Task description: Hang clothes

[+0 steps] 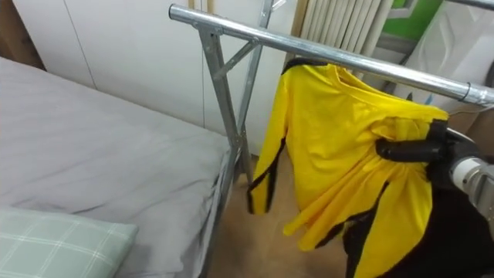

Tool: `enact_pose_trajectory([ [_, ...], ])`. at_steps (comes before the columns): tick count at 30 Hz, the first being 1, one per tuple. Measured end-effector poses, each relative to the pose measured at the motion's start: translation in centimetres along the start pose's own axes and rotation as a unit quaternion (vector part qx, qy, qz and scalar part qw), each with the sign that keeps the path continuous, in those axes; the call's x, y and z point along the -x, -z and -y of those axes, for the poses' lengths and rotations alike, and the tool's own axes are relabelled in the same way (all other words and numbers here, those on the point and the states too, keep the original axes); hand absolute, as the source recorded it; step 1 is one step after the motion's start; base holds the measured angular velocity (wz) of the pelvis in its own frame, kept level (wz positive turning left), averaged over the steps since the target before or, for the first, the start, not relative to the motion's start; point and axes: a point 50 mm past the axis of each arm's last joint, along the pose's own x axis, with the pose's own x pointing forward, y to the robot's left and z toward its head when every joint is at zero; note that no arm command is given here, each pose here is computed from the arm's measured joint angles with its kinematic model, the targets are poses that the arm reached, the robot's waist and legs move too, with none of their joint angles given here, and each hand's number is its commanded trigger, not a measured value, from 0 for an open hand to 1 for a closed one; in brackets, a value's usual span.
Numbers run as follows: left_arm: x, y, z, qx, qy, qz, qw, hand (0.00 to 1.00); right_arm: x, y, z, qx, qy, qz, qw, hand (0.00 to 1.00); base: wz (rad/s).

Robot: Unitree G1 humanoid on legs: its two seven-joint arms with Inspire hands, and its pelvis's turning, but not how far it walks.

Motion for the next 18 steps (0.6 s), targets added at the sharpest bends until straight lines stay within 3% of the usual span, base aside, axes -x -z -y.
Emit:
enact_pose_trajectory([
  [18, -0.2, -1.2, -0.2, -0.009, -0.002, 0.016, 1.0, 0.0, 0.4, 2.1, 0.8, 0.007, 0.02, -0.045, 0.999, 1.0, 0.02],
])
